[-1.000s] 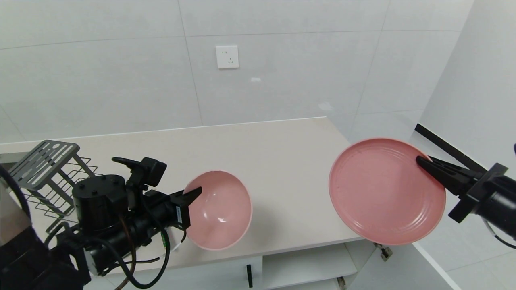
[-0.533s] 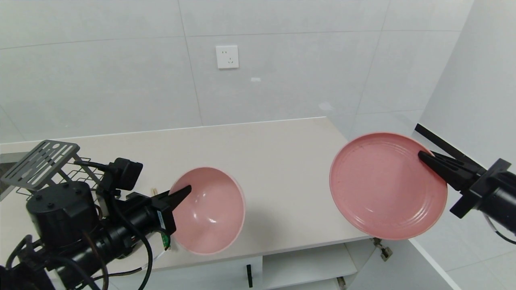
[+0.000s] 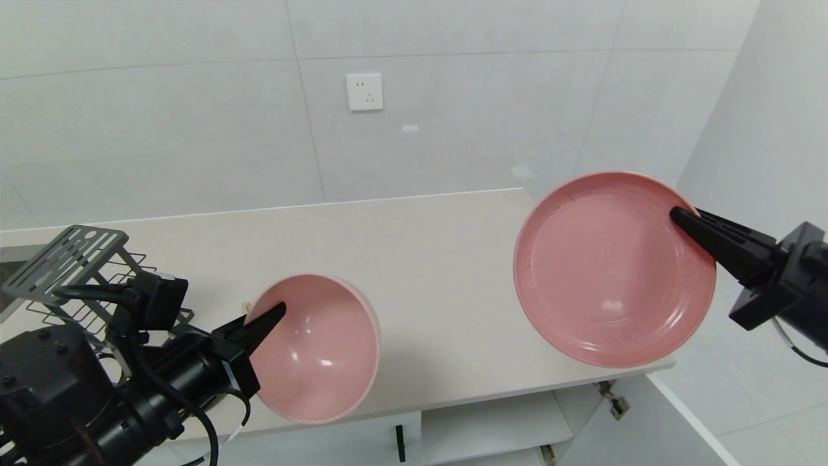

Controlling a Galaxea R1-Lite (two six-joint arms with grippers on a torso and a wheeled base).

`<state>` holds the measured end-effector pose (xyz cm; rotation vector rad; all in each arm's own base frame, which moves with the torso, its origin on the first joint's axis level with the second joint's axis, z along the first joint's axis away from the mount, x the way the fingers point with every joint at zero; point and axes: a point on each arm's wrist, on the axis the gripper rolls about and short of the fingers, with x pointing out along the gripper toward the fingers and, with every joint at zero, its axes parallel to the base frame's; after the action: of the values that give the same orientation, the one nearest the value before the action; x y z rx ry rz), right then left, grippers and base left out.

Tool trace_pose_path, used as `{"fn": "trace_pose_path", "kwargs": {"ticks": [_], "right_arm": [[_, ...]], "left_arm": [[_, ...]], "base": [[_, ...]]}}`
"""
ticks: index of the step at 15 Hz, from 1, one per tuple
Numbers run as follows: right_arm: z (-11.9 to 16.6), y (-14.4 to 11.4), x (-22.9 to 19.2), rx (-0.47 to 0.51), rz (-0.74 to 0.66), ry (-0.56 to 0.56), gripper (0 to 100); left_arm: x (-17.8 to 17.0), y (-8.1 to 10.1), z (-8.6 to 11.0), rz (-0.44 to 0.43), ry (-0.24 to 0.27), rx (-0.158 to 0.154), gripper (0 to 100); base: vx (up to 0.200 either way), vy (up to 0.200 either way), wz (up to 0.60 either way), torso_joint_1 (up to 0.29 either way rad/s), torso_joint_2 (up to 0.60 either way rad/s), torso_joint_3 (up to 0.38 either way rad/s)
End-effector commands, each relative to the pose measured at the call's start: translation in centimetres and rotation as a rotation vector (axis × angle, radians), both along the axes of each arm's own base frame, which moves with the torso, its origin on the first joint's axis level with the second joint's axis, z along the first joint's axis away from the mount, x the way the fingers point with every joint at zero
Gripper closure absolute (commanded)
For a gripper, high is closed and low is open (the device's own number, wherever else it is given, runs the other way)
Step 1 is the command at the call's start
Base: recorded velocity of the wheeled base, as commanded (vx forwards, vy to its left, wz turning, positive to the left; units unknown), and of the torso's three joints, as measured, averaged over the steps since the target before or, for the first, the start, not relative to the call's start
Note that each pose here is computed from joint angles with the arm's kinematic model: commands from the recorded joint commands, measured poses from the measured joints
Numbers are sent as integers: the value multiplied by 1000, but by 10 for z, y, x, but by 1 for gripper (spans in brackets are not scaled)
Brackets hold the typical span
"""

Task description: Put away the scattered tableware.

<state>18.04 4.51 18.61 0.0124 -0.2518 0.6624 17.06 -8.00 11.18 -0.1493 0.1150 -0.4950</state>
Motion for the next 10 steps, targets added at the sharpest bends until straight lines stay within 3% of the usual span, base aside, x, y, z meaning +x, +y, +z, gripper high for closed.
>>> {"fn": "trace_pose_path", "kwargs": {"ticks": [1, 4, 5, 6, 8, 10], "right_arm": [[-2, 3, 3, 58, 31, 59, 100], [-5, 9, 1, 56, 63, 71, 100], [-5, 12, -1, 54, 77, 68, 100], [-9, 17, -5, 44, 108, 59, 100], [-7, 18, -1, 16, 55, -3, 100], [-14, 18, -1, -38, 0, -15, 100]], "left_arm": [[-4, -5, 1, -25, -6, 2, 100], [-6, -4, 15, -22, -101, 10, 100], [-4, -5, 16, -21, -117, 26, 100], [-1, -6, 14, -22, -144, 93, 100], [-2, -9, 4, -37, -122, 172, 100], [-4, -4, 2, -24, -122, 198, 100]], "base": [[0, 0, 0, 0, 0, 0], [0, 0, 0, 0, 0, 0], [0, 0, 0, 0, 0, 0], [0, 0, 0, 0, 0, 0], [0, 0, 0, 0, 0, 0], [0, 0, 0, 0, 0, 0]]}}
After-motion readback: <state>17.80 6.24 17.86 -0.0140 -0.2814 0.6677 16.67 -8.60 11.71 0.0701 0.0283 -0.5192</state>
